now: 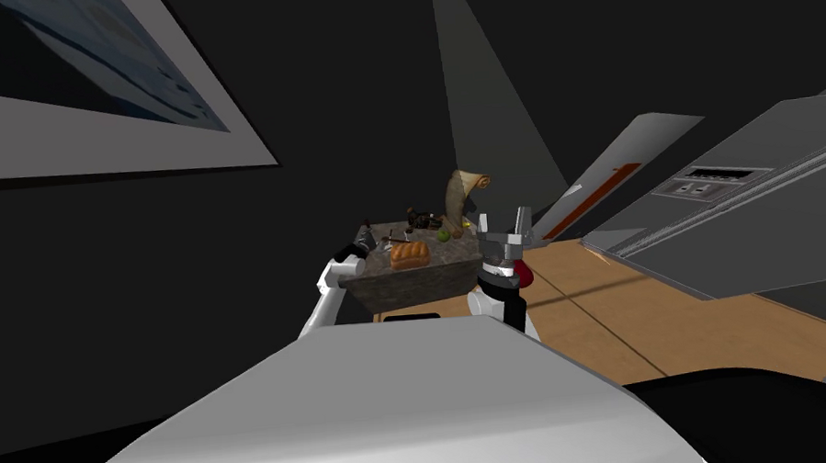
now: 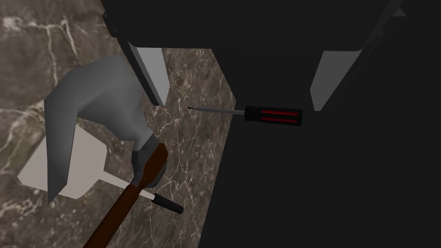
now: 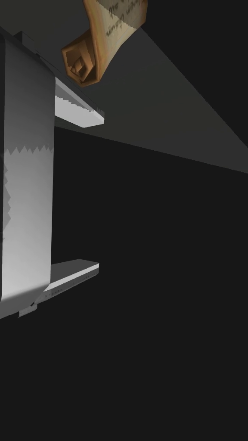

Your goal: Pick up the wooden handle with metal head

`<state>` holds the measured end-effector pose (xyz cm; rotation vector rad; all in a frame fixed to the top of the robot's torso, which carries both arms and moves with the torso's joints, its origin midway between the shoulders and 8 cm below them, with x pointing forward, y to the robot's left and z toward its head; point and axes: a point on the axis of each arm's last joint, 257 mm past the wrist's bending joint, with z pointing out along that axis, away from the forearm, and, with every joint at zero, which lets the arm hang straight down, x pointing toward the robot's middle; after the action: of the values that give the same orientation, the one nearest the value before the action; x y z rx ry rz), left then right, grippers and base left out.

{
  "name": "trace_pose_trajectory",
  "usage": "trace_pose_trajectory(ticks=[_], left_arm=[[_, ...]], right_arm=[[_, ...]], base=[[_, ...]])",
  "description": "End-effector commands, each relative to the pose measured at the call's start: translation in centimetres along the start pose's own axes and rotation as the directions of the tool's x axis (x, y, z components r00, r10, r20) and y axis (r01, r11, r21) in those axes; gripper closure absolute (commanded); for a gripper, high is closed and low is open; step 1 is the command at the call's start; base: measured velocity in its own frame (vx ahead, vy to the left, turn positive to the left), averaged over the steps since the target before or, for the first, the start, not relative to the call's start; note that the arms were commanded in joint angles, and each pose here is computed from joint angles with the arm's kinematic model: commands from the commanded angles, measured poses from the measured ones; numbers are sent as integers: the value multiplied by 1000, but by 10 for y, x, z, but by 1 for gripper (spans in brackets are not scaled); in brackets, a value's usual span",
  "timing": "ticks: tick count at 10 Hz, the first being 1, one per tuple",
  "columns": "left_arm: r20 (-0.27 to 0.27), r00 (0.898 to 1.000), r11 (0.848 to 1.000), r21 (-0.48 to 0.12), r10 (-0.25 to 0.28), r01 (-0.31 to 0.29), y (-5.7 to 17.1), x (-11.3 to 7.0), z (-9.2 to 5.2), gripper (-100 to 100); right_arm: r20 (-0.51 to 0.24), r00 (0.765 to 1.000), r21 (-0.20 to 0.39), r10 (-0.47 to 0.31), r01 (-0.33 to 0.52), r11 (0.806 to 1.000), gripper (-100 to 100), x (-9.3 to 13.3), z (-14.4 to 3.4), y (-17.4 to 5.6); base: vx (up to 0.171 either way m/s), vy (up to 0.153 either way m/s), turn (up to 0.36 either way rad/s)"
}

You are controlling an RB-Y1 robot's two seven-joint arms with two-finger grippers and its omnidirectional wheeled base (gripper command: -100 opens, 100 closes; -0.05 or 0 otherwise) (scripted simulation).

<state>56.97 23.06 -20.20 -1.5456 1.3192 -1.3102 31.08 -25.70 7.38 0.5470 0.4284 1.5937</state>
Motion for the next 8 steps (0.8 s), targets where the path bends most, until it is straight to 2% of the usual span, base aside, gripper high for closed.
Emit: trace_pose_trajectory(ticks=[1,2,3,4,5,6,8], left_arm=[[7,1000,1000,-28,-4,5,6,-3,0,-100],[12,999,997,-66,-32,33,11,-3,8,-100],[20,999,995,-91,-32,33,17,-5,7,-100],[25,998,991,-120,-59,62,19,-4,14,-100],[34,998,987,-149,-58,63,27,-6,13,-100],[39,996,981,-173,-85,91,27,-4,20,-100],[52,995,974,-209,-83,92,37,-6,18,-100]], right_arm=[[0,1000,0,0,0,1000,0,0,0,0],[0,1000,0,0,0,1000,0,0,0,0],[0,1000,0,0,0,1000,0,0,0,0],[0,1000,0,0,0,1000,0,0,0,0],[0,1000,0,0,0,1000,0,0,0,0],[0,1000,0,0,0,1000,0,0,0,0],[0,1000,0,0,0,1000,0,0,0,0]], base=[[0,-7,0],[0,-13,52],[0,-15,23],[1,-19,47],[-1,-18,20],[-1,-17,39],[-2,-11,10]])
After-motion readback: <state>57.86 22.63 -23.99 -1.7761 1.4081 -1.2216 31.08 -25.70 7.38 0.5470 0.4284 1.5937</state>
